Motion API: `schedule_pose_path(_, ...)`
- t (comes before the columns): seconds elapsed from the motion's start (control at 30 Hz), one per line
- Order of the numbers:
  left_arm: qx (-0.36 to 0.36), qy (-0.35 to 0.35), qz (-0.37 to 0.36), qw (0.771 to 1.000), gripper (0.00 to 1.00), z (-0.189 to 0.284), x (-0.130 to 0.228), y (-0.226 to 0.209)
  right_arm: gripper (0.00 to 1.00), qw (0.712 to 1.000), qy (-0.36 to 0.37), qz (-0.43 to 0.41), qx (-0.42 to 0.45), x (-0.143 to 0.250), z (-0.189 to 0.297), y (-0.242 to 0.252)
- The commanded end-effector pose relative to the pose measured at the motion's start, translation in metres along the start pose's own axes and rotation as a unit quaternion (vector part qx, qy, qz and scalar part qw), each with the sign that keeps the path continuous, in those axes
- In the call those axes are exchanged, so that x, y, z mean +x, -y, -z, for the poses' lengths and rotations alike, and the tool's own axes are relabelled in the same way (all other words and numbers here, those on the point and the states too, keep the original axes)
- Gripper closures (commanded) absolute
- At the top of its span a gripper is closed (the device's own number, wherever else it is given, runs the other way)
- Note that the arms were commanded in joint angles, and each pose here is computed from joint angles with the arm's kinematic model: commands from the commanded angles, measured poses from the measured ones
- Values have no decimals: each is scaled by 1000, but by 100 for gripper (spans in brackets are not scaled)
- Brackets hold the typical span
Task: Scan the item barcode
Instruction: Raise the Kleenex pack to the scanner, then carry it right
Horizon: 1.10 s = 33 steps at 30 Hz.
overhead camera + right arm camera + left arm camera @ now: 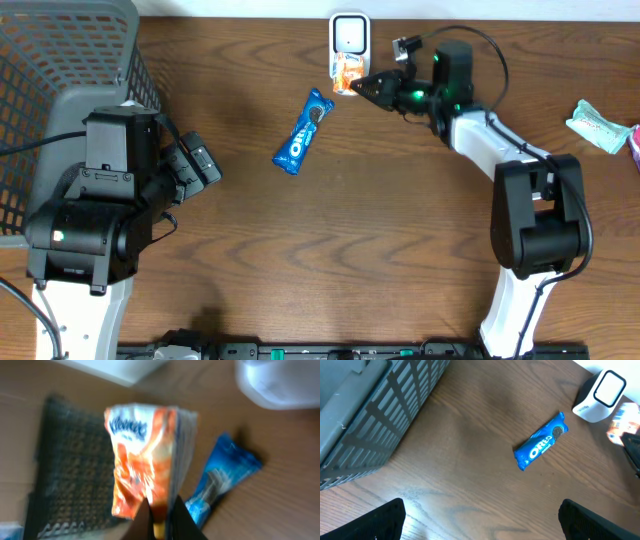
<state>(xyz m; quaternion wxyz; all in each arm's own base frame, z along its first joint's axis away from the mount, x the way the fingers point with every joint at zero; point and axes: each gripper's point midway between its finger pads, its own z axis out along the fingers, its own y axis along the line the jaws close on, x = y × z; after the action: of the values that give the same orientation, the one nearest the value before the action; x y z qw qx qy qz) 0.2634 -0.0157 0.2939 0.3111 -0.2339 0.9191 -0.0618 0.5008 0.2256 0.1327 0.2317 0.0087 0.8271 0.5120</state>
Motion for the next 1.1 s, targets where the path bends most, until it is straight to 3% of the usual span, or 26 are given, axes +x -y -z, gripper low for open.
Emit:
schedule_pose_path(0.0,-5,5,1,1000,2,1,-3,-2,98,972,82,130,177,-50,3,1)
schedule_pose_path(0.2,-6,5,1,1000,2,1,-3,-2,99,876,160,246,384,-103,38,-29)
schedule_pose_path(0.43,-6,5,1,1000,2,1,-3,-2,99,696,190,424,547,-131,54,-56)
schedule_pose_path(0.5,-6,5,1,1000,2,1,-3,-2,99,662,160,474,558,-130,38,-50)
schedule_pose_path(0.67,-6,5,1,1000,2,1,-3,-2,99,633,126,500,577,-122,11,-16)
schedule_pose_path(0.87,-6,5,1,1000,2,1,-3,-2,99,643,94,510,563,-109,-17,17)
schedule_pose_path(1.07,-5,5,1,1000,2,1,-3,-2,99,661,81,522,533,-103,-31,18)
